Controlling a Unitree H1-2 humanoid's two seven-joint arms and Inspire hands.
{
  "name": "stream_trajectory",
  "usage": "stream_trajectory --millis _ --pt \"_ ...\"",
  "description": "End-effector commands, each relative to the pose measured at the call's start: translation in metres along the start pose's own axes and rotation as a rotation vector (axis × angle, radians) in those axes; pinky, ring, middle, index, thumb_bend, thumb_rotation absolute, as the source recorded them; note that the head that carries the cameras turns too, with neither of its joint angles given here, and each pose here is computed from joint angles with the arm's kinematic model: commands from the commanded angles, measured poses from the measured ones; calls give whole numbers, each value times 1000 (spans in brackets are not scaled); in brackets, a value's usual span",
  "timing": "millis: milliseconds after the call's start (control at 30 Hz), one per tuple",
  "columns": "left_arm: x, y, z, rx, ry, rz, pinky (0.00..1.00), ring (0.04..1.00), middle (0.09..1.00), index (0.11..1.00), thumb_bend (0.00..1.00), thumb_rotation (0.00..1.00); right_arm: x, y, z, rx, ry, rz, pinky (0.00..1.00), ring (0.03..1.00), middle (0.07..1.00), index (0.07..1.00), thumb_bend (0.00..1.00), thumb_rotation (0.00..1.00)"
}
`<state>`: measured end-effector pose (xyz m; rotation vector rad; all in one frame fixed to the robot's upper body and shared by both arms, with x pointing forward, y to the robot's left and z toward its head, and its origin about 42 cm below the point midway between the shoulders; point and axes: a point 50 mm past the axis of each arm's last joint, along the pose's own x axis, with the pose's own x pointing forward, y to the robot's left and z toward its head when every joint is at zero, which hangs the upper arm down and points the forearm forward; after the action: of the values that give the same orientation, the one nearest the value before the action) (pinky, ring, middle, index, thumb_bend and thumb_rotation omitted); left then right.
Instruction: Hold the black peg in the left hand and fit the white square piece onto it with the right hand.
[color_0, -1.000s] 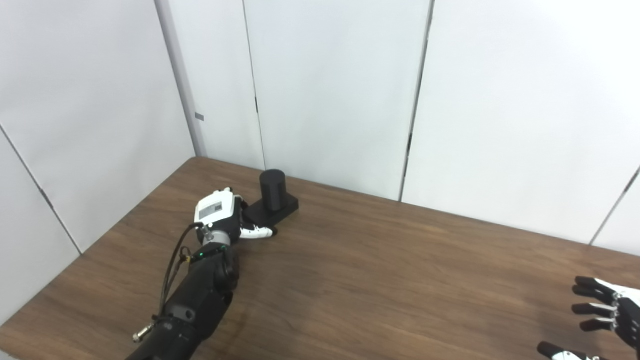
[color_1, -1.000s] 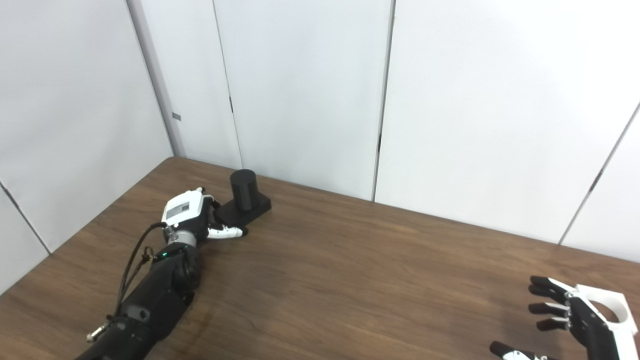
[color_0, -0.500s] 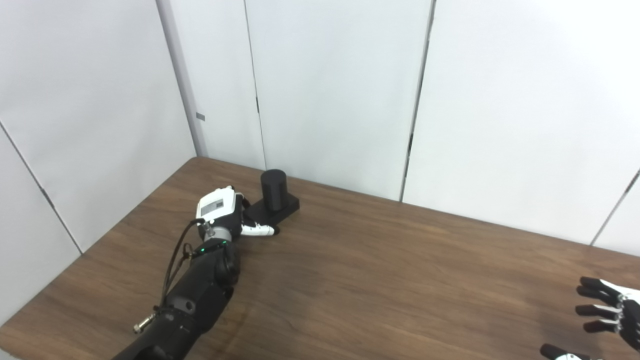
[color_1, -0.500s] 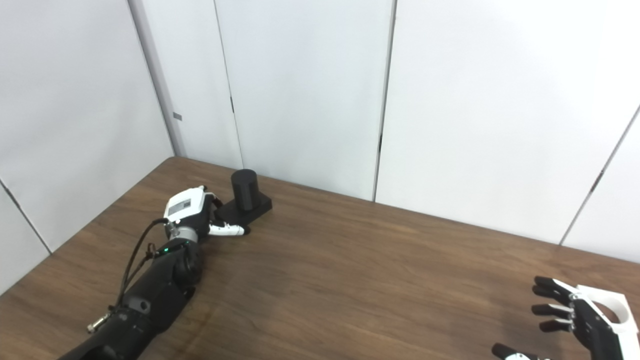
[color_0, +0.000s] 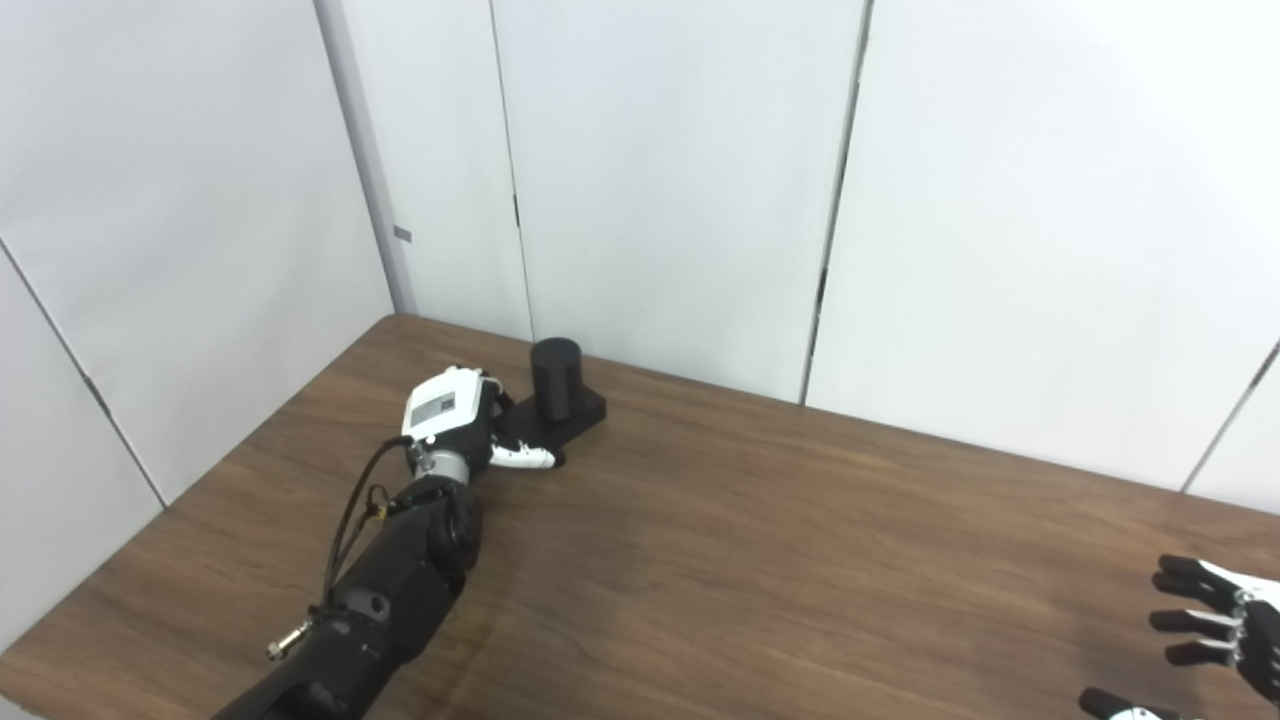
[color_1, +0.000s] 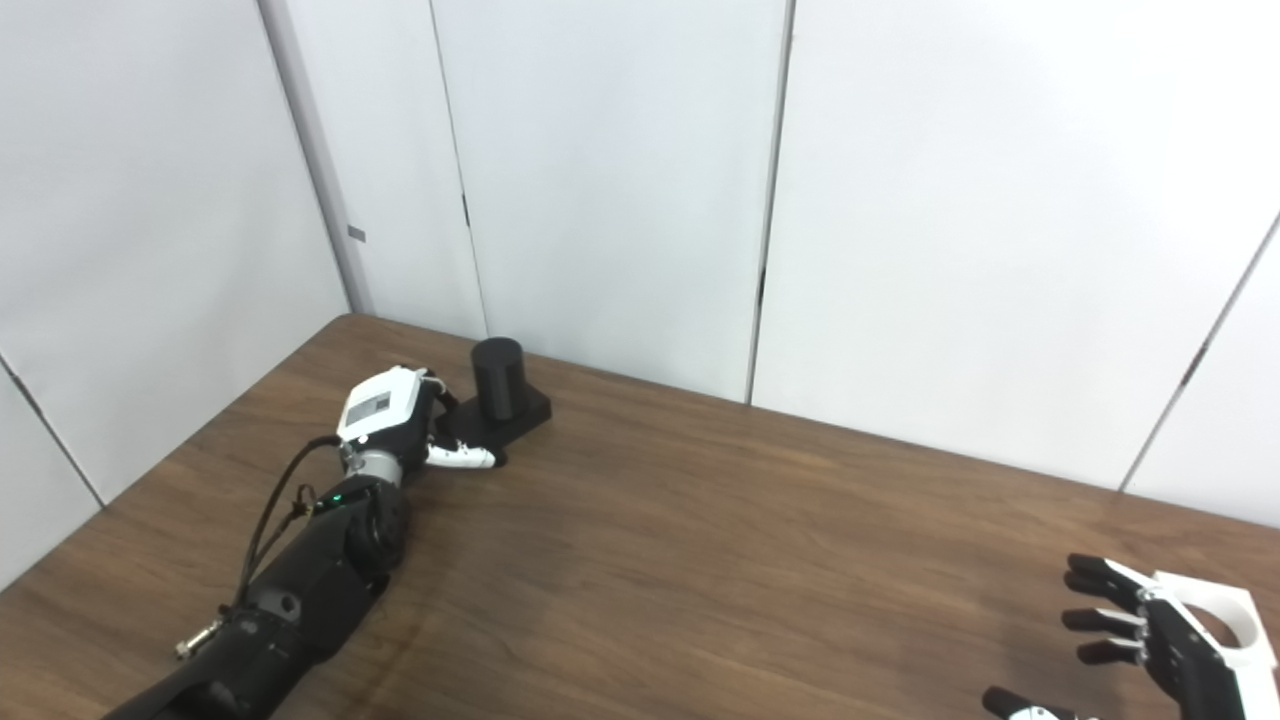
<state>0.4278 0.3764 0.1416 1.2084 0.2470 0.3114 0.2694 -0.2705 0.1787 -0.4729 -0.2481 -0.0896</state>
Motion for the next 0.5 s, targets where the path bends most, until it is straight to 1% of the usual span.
stream_trajectory --millis 0,67,167,367,433,467 --pt "5 2 9 2 -41 -33 956 992 899 491 558 73 6 -7 15 8 -63 -27 528 635 730 736 563 0" --pt "5 2 9 8 -45 -54 963 987 891 482 532 62 6 -7 15 12 -62 -25 516 633 731 737 557 0" --pt "4 3 9 12 -63 -63 953 976 883 481 523 57 7 -8 14 10 -67 -22 503 627 729 736 551 0" --pt "-1 -1 8 27 -95 -84 888 945 863 480 523 57 9 -8 13 4 -67 -24 514 627 726 732 552 0" --pt "-5 -3 10 24 -104 -100 923 953 868 482 523 57 9 -8 12 3 -70 -25 512 625 722 729 555 0" --pt "-8 -4 11 25 -122 -105 941 958 872 482 523 57 9 -8 11 3 -74 -25 512 624 721 728 556 0"
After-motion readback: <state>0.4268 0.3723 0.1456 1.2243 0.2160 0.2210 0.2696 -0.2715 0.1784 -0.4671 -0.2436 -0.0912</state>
